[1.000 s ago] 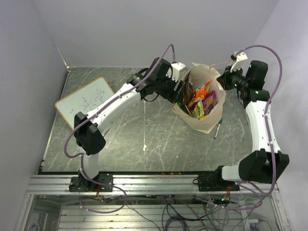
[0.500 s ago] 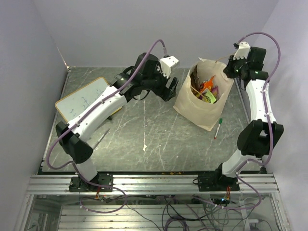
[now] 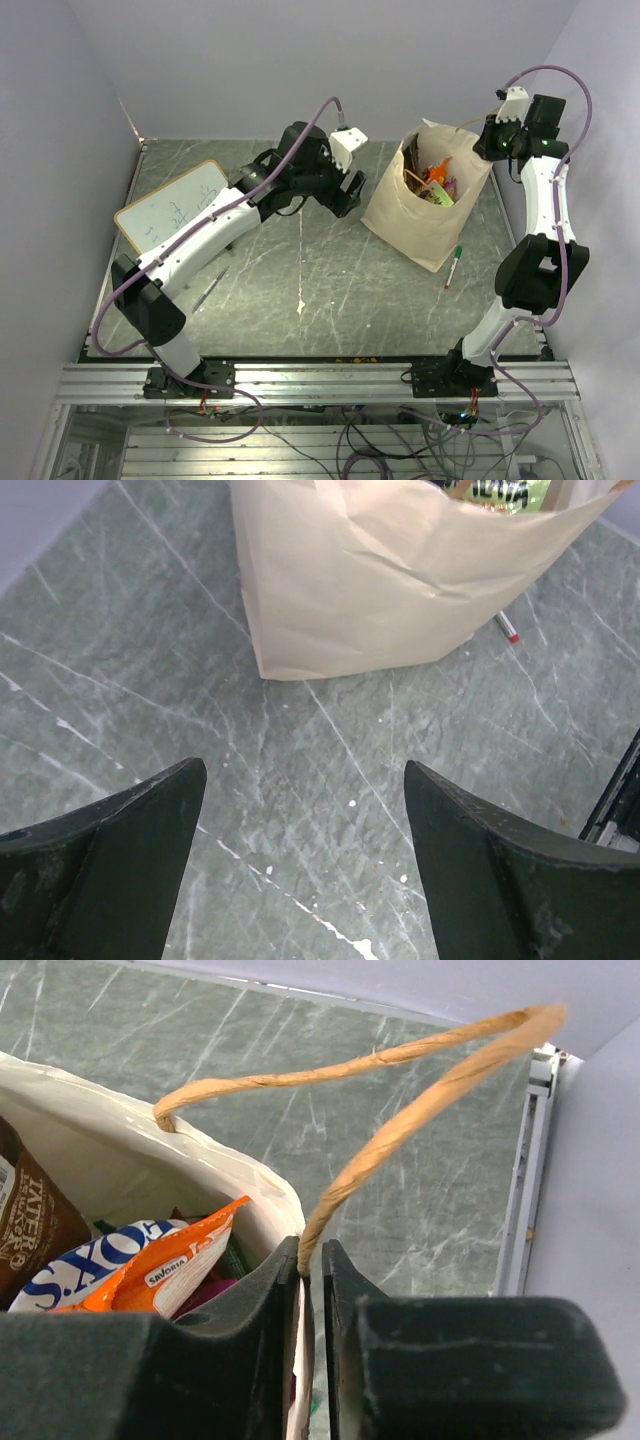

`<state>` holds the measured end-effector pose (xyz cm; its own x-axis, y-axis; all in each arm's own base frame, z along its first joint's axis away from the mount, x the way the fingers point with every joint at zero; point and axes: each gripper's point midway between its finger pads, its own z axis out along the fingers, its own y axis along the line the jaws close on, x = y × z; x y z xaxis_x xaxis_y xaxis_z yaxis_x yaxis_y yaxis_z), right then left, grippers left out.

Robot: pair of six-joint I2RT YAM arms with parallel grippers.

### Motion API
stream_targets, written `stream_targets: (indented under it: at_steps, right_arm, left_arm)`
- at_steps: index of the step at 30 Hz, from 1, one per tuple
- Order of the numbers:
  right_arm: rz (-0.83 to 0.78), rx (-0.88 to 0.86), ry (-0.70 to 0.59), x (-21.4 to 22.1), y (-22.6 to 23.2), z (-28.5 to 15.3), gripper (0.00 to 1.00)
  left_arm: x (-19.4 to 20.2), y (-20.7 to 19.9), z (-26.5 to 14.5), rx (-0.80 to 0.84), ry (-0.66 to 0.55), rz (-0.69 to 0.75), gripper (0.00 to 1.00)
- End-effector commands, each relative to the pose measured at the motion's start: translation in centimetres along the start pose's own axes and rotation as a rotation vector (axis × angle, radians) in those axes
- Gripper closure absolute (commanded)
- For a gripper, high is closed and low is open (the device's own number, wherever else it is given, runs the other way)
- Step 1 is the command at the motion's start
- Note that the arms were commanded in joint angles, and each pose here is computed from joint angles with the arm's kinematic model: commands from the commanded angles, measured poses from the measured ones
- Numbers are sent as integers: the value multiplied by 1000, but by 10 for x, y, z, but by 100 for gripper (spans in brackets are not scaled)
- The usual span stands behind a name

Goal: Place the snacks into the paper bag
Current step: Adjust the paper bag at the center of the board.

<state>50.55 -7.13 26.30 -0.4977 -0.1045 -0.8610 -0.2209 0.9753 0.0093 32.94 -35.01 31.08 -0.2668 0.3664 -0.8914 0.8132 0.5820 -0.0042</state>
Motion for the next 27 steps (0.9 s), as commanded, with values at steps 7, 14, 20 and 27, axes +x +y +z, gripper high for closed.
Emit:
stream_targets:
  at_steps: [7,14,20,27]
  right_arm:
    - [-18,-108,13,-4,19,-24,68]
    - [-4,-164,-4,-10,33,-33,59]
    - [48,-285,-4,-8,56,-37,63]
    - [85,-396,-8,-3,81,-49,94]
  left_arm:
    - [5,-47,62,193,-112,-31,11]
    - [-10,-51,97,207,-171,-119,11]
    - [-13,-49,124,200,-173,-206,11]
    - [-4,-42,150,179,-144,-302,12]
